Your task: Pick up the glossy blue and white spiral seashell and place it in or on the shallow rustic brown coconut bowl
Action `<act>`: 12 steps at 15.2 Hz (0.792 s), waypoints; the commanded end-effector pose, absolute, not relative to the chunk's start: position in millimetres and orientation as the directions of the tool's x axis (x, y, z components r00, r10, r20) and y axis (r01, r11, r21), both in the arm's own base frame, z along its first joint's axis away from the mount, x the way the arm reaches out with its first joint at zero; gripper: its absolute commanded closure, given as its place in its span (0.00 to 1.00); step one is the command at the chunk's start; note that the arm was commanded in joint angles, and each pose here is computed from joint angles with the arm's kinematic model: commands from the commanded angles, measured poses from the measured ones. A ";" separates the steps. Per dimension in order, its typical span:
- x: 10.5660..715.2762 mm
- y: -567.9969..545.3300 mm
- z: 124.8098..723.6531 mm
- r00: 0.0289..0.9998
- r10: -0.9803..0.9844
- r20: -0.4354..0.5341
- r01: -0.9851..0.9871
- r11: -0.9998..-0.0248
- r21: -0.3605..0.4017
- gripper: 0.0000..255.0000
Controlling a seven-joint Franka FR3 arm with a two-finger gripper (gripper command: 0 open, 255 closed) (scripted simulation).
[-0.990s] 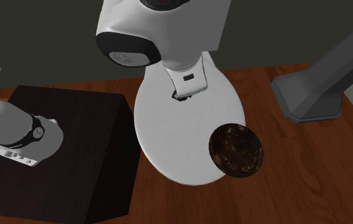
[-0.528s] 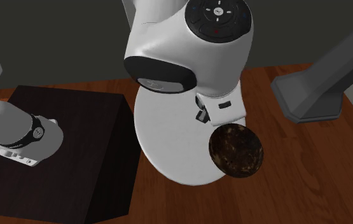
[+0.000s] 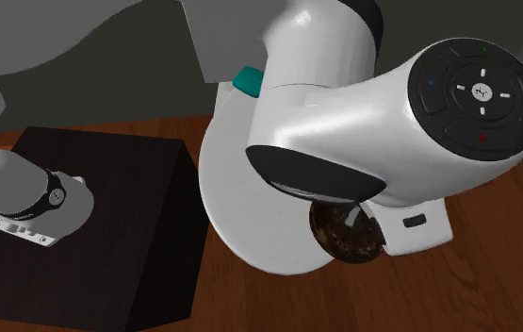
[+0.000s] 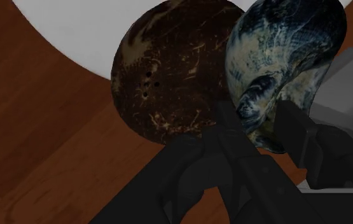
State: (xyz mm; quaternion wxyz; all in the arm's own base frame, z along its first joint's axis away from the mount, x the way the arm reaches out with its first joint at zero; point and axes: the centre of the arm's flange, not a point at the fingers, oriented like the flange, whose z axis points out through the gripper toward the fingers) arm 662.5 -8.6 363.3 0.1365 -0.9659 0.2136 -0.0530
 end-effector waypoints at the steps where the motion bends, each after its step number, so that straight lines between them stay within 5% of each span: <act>1: 680.3 -28.6 363.6 0.903 -0.427 0.044 -0.398 -0.872 -0.286 1.00; 12: 706.8 -55.0 324.6 0.903 -0.427 0.044 -0.398 -0.872 -0.286 1.00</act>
